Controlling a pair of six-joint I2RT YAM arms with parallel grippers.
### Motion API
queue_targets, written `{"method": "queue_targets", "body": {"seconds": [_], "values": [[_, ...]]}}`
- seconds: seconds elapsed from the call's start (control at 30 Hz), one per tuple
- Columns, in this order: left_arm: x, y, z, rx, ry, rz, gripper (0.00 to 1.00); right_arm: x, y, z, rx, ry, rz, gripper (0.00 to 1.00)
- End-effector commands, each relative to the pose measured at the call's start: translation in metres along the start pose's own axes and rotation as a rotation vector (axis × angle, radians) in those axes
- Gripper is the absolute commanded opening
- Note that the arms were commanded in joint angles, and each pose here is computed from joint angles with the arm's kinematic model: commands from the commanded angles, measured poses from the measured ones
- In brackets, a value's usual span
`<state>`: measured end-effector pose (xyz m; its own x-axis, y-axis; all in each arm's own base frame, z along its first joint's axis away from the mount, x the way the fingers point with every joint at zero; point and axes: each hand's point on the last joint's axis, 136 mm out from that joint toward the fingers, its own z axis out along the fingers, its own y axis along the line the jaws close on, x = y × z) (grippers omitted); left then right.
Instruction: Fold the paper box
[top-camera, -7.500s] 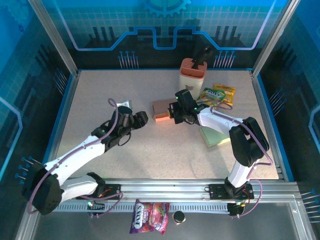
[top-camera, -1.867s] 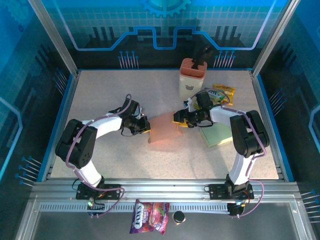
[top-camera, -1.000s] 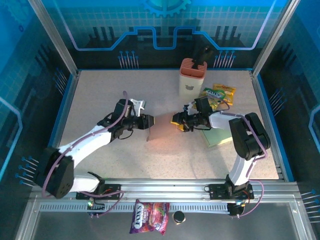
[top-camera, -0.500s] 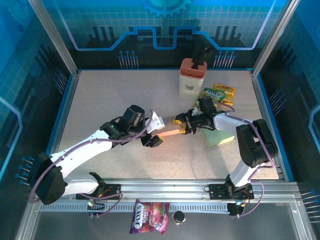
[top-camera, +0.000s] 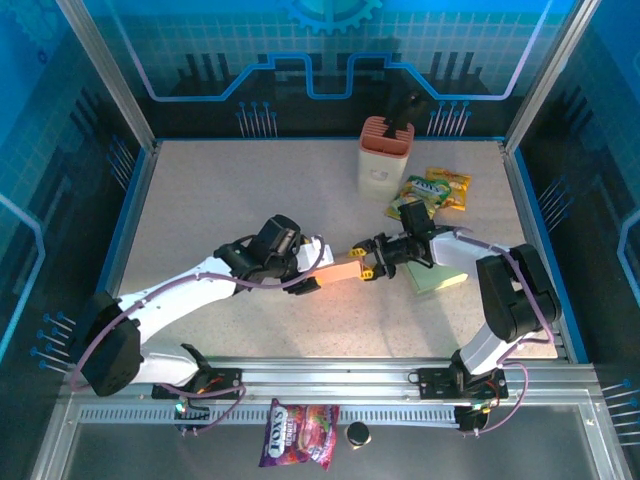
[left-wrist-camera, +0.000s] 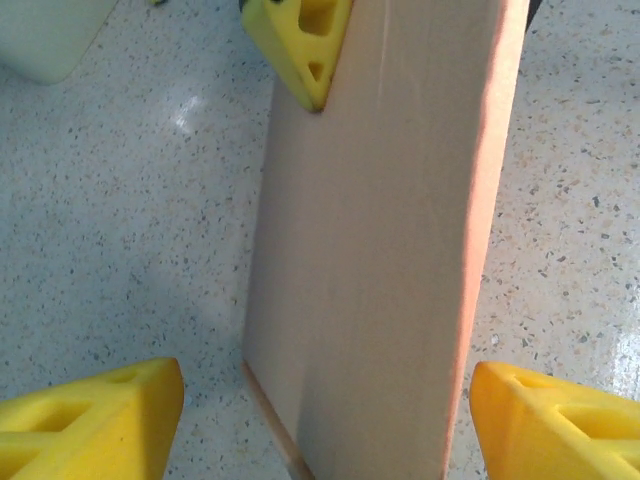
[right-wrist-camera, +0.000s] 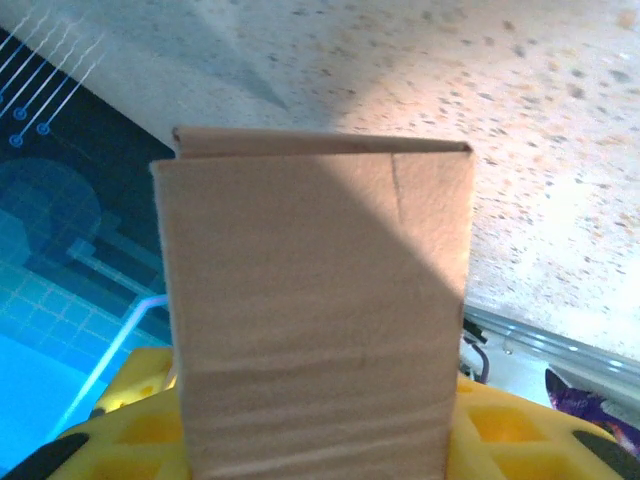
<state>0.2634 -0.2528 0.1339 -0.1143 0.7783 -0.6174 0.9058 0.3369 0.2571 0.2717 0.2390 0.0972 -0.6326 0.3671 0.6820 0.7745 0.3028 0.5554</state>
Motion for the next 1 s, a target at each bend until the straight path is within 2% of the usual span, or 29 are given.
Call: {"method": "queue_targets", "body": {"seconds": [0.0, 0.23, 0.43, 0.7, 0.97], "values": [[0.004, -0.011, 0.004, 0.025, 0.006, 0.058, 0.76, 0.012, -0.004, -0.001, 0.007, 0.034, 0.09, 0.38], [0.005, -0.027, 0.005, 0.097, -0.008, 0.074, 0.76, 0.012, -0.01, 0.004, 0.027, 0.047, 0.132, 0.39], [0.015, -0.031, 0.017, 0.122, 0.032, 0.067, 0.76, 0.009, -0.016, 0.009, 0.035, 0.044, 0.163, 0.39], [0.029, -0.012, 0.038, 0.035, 0.119, 0.084, 0.74, -0.001, -0.022, 0.012, 0.028, 0.039, 0.207, 0.39], [0.018, -0.007, 0.046, 0.068, 0.11, 0.061, 0.66, -0.02, -0.012, 0.005, -0.005, -0.01, 0.233, 0.54]]}}
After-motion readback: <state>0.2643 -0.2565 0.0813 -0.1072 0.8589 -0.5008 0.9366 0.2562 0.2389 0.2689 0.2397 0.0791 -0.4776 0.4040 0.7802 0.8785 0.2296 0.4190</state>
